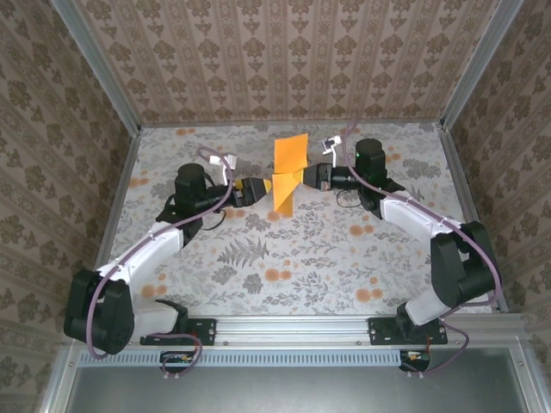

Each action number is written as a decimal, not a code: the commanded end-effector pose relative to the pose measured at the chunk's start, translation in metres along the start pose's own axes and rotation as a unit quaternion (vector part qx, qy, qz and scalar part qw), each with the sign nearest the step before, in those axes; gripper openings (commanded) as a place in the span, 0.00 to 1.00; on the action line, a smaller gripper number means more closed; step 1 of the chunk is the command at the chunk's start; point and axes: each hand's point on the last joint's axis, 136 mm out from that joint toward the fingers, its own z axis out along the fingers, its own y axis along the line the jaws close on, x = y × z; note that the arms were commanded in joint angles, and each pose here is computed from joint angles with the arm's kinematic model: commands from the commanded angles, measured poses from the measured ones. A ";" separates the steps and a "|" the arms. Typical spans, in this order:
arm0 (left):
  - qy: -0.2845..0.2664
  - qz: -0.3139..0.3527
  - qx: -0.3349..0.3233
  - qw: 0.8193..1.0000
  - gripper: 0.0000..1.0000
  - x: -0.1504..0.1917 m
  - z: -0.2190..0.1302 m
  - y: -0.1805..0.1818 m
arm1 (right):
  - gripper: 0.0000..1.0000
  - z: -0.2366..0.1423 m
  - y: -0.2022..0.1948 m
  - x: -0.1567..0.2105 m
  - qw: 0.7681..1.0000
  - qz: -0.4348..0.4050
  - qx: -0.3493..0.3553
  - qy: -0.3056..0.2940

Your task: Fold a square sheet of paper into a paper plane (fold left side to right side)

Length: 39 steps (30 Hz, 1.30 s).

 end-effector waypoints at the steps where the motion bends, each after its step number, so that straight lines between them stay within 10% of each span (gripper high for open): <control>1: 0.007 0.001 0.074 0.997 1.00 -0.006 0.007 -0.035 | 0.00 0.000 0.056 -0.008 0.996 -0.056 -0.069 0.010; 8: 0.013 0.028 0.136 0.990 0.96 -0.007 0.018 -0.068 | 0.00 0.004 0.066 -0.007 0.996 -0.051 -0.078 0.012; 24: -0.001 0.032 0.134 0.991 0.30 -0.010 0.010 -0.074 | 0.03 0.002 0.030 -0.007 0.999 -0.008 -0.033 -0.008; 31: 0.002 0.033 0.117 0.993 0.08 -0.008 0.010 -0.069 | 0.26 -0.005 0.022 -0.005 1.000 -0.001 -0.013 -0.010; 36: 0.047 0.077 -0.036 0.995 0.00 0.011 0.009 -0.035 | 0.51 -0.041 -0.010 0.001 0.992 -0.010 0.126 -0.021; 39: 0.111 0.152 -0.192 0.963 0.00 0.032 0.002 -0.008 | 0.65 -0.086 -0.053 0.011 0.947 -0.024 0.319 -0.015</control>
